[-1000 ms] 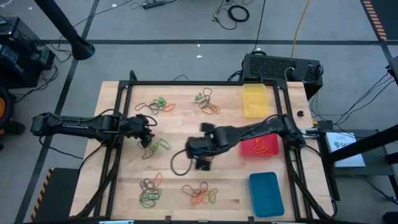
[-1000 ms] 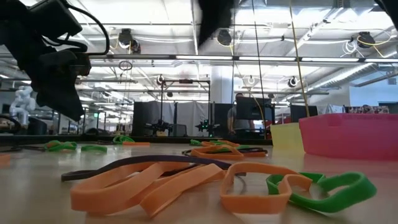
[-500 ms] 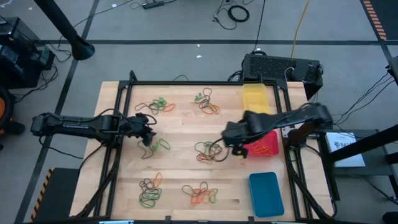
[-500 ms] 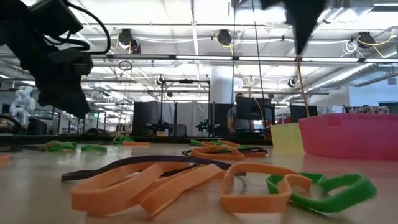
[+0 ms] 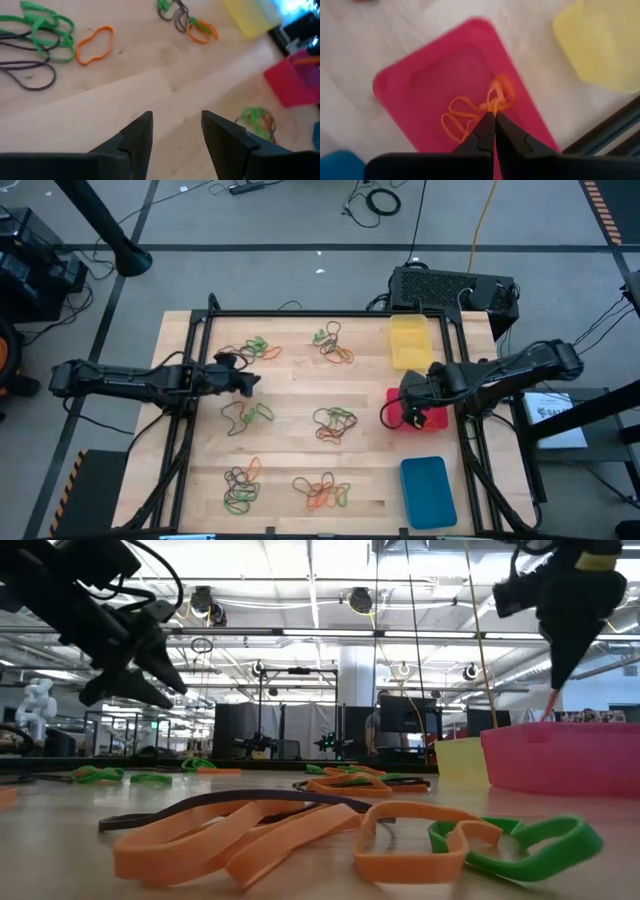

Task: Sort rubber bands into baskets
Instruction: Put the orange rubber band into the red bin

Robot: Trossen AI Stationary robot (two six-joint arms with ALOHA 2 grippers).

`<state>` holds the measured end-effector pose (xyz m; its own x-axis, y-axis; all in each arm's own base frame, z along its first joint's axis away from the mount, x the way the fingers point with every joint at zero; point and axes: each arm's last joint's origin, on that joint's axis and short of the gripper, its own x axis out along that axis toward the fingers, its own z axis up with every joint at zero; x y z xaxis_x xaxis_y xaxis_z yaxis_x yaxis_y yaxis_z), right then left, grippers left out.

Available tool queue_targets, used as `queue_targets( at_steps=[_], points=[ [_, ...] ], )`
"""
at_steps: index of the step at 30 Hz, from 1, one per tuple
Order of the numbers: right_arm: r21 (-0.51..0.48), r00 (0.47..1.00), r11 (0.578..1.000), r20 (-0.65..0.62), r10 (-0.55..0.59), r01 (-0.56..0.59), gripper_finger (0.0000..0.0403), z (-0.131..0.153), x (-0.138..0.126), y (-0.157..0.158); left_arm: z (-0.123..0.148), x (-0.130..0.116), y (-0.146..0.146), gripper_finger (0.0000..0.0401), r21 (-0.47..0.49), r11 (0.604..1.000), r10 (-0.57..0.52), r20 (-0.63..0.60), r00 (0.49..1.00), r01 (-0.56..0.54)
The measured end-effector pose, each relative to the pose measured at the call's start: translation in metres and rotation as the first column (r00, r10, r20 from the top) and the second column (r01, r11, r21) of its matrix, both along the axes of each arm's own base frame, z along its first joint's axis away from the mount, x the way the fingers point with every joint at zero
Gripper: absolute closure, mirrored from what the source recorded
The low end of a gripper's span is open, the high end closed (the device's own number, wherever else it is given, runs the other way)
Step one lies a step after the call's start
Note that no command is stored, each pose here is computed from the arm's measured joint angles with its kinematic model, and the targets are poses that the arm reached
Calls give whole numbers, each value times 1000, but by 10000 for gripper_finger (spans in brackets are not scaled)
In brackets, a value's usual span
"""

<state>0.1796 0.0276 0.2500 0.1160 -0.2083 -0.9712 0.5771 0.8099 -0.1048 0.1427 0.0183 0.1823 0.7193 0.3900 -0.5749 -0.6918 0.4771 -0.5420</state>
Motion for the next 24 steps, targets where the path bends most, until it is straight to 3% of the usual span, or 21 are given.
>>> queue_targets(
  at_steps=[8, 11, 15, 24],
  points=[
    [96, 998, 994, -31, 46, -43, 380, -6, -2, 3, 0, 10, 1, 226, -69, 994, 86, 82, 993, -80],
    [114, 994, 988, -12, 106, -104, 369, -5, 1, 4, 3, 17, 1, 226, -73, 995, 84, 141, 987, -74],
    [210, 983, 960, 17, 185, -184, 345, -5, 4, 6, 6, 25, 2, 226, -91, 993, 88, 213, 973, -70],
    [218, 989, 965, 13, 146, -145, 284, -5, 4, 2, -8, 35, 2, 226, -156, 984, 113, 162, 980, -88]
  ],
)
